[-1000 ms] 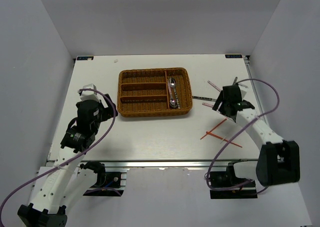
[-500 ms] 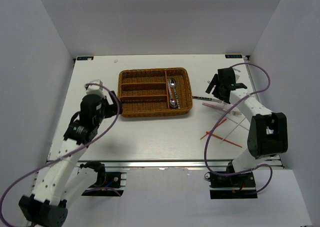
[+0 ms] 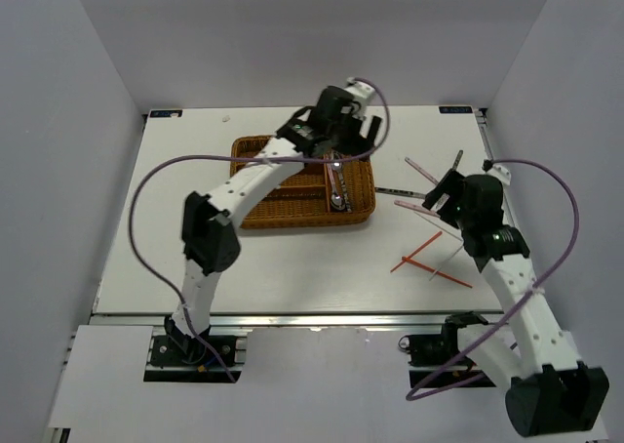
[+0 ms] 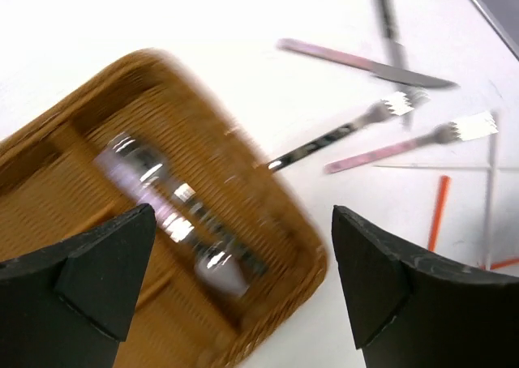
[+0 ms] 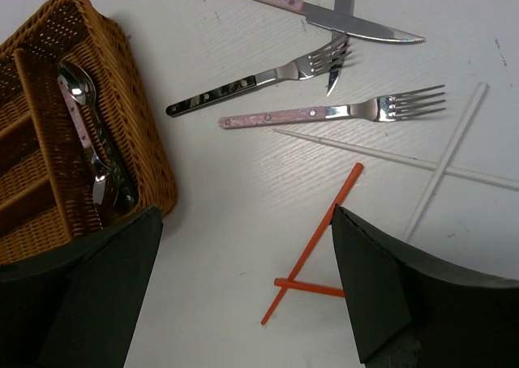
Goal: Sort the eating utensils into containers
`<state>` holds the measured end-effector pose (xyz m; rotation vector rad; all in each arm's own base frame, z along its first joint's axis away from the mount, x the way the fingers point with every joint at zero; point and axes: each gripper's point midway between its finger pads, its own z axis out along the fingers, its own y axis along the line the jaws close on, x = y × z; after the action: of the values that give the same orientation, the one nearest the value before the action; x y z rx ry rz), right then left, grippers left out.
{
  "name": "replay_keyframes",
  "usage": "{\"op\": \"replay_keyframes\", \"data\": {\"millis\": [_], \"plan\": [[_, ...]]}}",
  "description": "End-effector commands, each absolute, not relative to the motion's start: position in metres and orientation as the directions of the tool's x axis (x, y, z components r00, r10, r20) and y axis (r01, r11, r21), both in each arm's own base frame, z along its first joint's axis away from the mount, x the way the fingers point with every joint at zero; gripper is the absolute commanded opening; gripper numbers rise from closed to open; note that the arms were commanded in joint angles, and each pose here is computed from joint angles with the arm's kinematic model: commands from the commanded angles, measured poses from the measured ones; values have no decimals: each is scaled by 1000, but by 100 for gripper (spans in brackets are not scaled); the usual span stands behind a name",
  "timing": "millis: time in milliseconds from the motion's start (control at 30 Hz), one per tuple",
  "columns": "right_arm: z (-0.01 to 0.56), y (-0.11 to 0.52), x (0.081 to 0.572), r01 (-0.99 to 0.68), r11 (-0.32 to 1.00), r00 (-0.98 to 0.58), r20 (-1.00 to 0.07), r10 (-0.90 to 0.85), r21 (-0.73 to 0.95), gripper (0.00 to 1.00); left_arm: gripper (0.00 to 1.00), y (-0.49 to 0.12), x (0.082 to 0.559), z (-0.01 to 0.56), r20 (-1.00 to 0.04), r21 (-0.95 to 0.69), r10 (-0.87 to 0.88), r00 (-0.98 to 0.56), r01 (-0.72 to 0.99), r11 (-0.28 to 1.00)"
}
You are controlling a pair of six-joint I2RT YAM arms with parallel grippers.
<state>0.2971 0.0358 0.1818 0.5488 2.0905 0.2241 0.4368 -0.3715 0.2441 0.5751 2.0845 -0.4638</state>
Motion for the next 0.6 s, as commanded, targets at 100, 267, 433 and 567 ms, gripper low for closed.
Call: {"op": "replay_keyframes", "data": {"millis": [100, 267, 433, 567], "plan": [[193, 28, 267, 293, 876, -436, -762, 479, 383, 89, 98, -482, 408, 272, -934, 30, 323, -152, 867, 497], [245, 47, 245, 140, 869, -382, -784, 490, 475, 89, 90, -523, 409, 204, -919, 135, 391, -45, 897, 421], [247, 54, 222, 64, 887, -420, -794, 439, 456, 89, 67, -548, 421, 171, -913, 163, 407, -4, 912, 376], [249, 51, 209, 44, 901, -412, -813, 410, 432, 89, 59, -549, 419, 152, -910, 155, 416, -10, 919, 363]]}}
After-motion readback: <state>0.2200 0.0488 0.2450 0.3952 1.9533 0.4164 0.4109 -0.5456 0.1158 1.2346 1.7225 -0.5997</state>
